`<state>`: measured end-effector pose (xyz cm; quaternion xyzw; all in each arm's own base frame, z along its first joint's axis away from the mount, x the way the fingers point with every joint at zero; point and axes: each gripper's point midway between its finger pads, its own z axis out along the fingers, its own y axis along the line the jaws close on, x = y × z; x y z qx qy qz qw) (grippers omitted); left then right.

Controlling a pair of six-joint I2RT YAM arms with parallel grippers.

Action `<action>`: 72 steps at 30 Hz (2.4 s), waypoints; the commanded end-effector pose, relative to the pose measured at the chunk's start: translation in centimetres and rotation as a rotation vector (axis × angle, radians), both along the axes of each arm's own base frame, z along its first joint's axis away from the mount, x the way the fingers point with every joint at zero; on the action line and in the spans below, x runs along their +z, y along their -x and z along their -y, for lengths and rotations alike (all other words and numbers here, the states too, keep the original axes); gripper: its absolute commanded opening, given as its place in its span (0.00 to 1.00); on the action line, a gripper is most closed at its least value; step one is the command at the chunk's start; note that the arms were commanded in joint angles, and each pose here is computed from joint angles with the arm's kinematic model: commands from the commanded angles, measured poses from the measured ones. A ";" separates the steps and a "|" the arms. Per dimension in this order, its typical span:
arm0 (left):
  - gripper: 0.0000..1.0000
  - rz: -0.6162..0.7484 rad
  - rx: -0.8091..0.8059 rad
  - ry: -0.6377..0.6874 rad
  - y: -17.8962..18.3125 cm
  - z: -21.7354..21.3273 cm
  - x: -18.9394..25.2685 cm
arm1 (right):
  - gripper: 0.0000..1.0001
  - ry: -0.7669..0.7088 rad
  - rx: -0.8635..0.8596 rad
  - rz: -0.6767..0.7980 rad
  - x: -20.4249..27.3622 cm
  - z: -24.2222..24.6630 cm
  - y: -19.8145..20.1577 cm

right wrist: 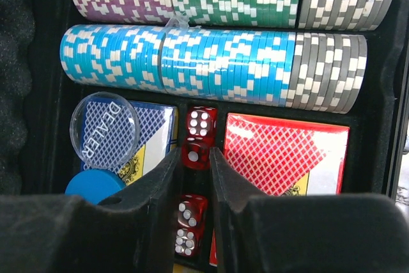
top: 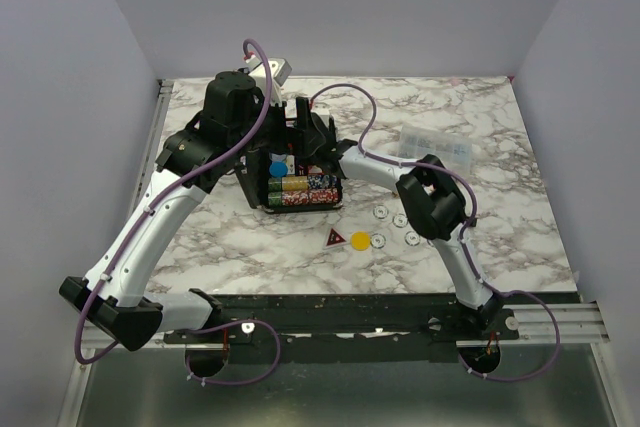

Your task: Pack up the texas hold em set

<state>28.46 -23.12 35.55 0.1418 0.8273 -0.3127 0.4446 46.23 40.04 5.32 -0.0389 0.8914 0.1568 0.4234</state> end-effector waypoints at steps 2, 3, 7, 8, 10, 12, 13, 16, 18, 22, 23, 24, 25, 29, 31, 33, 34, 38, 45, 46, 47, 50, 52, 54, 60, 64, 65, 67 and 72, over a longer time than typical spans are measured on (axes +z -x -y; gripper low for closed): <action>0.95 0.007 -0.026 0.014 0.3 0.5 0.2 | 0.27 -0.023 0.017 0.020 3.6 0.1 -0.1; 0.95 0.009 -0.024 0.014 0.4 0.4 0.3 | 0.27 -0.038 0.018 0.029 4.5 0.1 -0.2; 0.95 0.029 -0.010 0.013 0.5 0.0 0.9 | 0.27 -0.075 0.015 0.047 7.7 0.7 0.5; 0.95 0.035 -0.009 0.014 0.6 -0.1 1.1 | 0.27 -0.076 0.013 0.047 8.2 1.1 0.9; 0.95 0.045 -0.008 0.017 0.8 -0.3 1.3 | 0.29 -0.086 0.006 0.057 9.6 2.4 2.0; 0.95 0.050 -0.014 0.022 0.9 -0.2 1.4 | 0.32 -0.102 -0.005 0.049 10.5 4.1 3.3; 0.96 0.050 -0.019 0.023 0.9 -0.1 1.4 | 0.33 -0.103 -0.016 0.035 10.5 5.3 4.2; 0.97 0.053 -0.036 0.021 1.2 0.3 1.3 | 0.36 -0.086 -0.089 -0.010 10.1 10.0 7.1; 0.97 0.059 -0.051 0.017 1.5 0.6 1.2 | 0.40 -0.063 -0.158 -0.043 9.5 13.6 9.2; 0.99 0.066 -0.082 -0.020 2.2 2.0 0.3 | 0.49 -0.055 -0.331 -0.119 8.4 20.6 13.6; 0.99 0.068 -0.095 -0.032 2.4 2.5 0.1 | 0.52 -0.045 -0.397 -0.141 7.8 22.6 14.6; 0.99 0.066 -0.109 -0.040 2.6 2.9 -0.3 | 0.53 -0.045 -0.464 -0.161 7.6 24.4 15.9; 0.99 0.061 -0.125 -0.046 2.9 3.5 -0.6 | 0.54 -0.043 -0.526 -0.180 7.2 26.2 17.0; 0.99 0.039 -0.148 -0.055 3.0 4.4 -1.5 | 0.54 -0.031 -0.716 -0.273 5.1 31.8 20.9; 0.99 0.035 -0.150 -0.056 3.0 4.5 -1.6 | 0.53 -0.023 -0.778 -0.294 4.3 33.5 22.2; 0.99 0.031 -0.154 -0.054 3.1 4.6 -1.7 | 0.52 -0.012 -0.828 -0.307 3.8 34.7 22.9; 0.99 0.028 -0.158 -0.053 3.1 4.7 -1.8 | 0.52 -0.001 -0.862 -0.320 3.5 35.3 23.3; 0.99 0.026 -0.164 -0.057 3.3 4.9 -1.9 | 0.51 -0.002 -0.989 -0.402 1.5 36.8 24.1; 0.99 0.031 -0.162 -0.065 3.3 5.0 -2.0 | 0.45 -0.105 -1.069 -0.497 -1.3 36.4 23.4; 0.99 0.033 -0.162 -0.067 3.3 5.0 -2.0 | 0.45 -0.116 -1.078 -0.498 -1.3 36.3 23.2; 0.99 0.033 -0.160 -0.068 3.3 4.9 -2.0 | 0.44 -0.126 -1.081 -0.501 -1.4 36.2 23.0; 0.99 0.032 -0.162 -0.068 3.3 5.0 -2.0 | 0.42 -0.135 -1.109 -0.495 -1.6 36.5 22.7; 0.99 0.032 -0.165 -0.065 3.4 5.0 -1.9 | 0.42 -0.143 -1.122 -0.489 -1.7 36.7 22.5; 0.99 0.032 -0.168 -0.064 3.5 5.0 -1.9 | 0.41 -0.148 -1.135 -0.489 -1.9 37.0 22.4; 0.99 0.035 -0.168 -0.067 3.5 5.0 -1.9 | 0.41 -0.179 -1.140 -0.461 -1.6 37.1 21.4; 0.99 0.036 -0.170 -0.067 3.6 5.1 -1.8 | 0.41 -0.171 -1.148 -0.464 -1.7 37.3 21.1; 0.99 0.037 -0.169 -0.069 3.6 5.1 -1.9 | 0.41 -0.172 -1.150 -0.468 -1.8 37.3 21.1; 0.99 0.035 -0.170 -0.070 3.6 5.1 -1.9 | 0.41 -0.179 -1.151 -0.469 -2.0 37.2 21.0; 0.99 0.033 -0.168 -0.073 3.5 5.1 -2.0 | 0.41 -0.187 -1.159 -0.471 -2.4 37.4 20.8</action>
